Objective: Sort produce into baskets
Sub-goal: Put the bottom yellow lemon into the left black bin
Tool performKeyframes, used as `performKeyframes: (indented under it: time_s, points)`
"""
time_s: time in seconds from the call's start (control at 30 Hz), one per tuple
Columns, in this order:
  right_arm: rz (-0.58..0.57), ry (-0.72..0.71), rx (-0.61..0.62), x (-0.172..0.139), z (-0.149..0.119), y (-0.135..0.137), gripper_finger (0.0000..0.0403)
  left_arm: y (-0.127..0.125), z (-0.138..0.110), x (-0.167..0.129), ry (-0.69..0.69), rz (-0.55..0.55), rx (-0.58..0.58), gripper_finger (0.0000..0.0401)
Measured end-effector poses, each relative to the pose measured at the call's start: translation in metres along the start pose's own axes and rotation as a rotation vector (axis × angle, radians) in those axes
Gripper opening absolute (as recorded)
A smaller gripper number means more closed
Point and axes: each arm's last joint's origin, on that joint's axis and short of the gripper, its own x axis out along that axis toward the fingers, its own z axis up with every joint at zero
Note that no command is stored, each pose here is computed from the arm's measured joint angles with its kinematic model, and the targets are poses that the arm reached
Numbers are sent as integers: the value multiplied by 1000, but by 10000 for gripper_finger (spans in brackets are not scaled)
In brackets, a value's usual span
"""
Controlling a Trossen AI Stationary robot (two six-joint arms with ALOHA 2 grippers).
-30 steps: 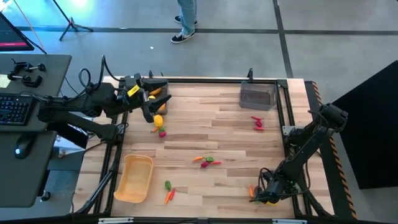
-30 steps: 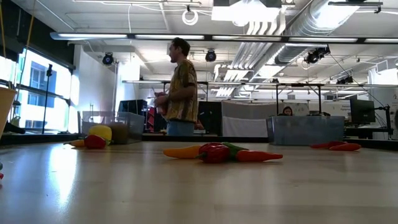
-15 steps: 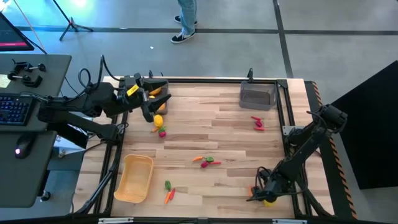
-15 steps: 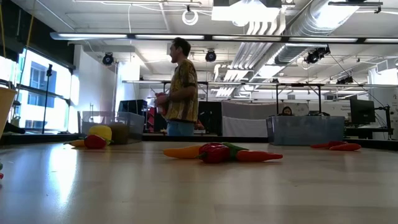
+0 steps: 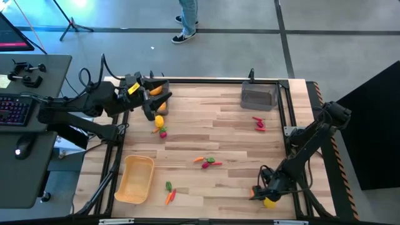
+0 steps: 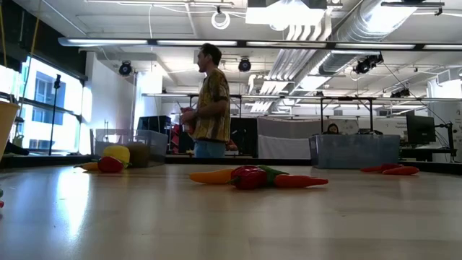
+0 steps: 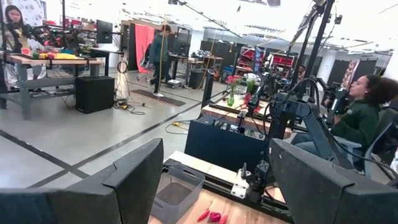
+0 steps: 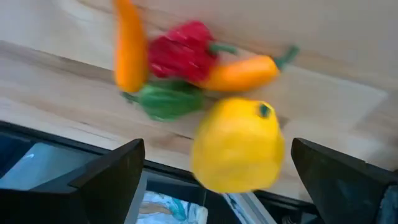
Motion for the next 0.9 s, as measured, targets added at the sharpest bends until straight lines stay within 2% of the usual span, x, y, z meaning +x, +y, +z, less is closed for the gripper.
performKeyframes:
  time_s: [0.17,0.6,0.73,0.9]
  points:
    - [-33,6,2,6,-8,-8,397,2,0,1,-1,7,1,278]
    - [-84,45,11,22,0,0,391,3,0,1,-2,9,-8,278]
    - [-83,41,9,22,2,1,362,3,0,1,-2,10,-9,278]
    - [-80,39,2,22,2,1,284,3,0,1,-2,11,-9,278]
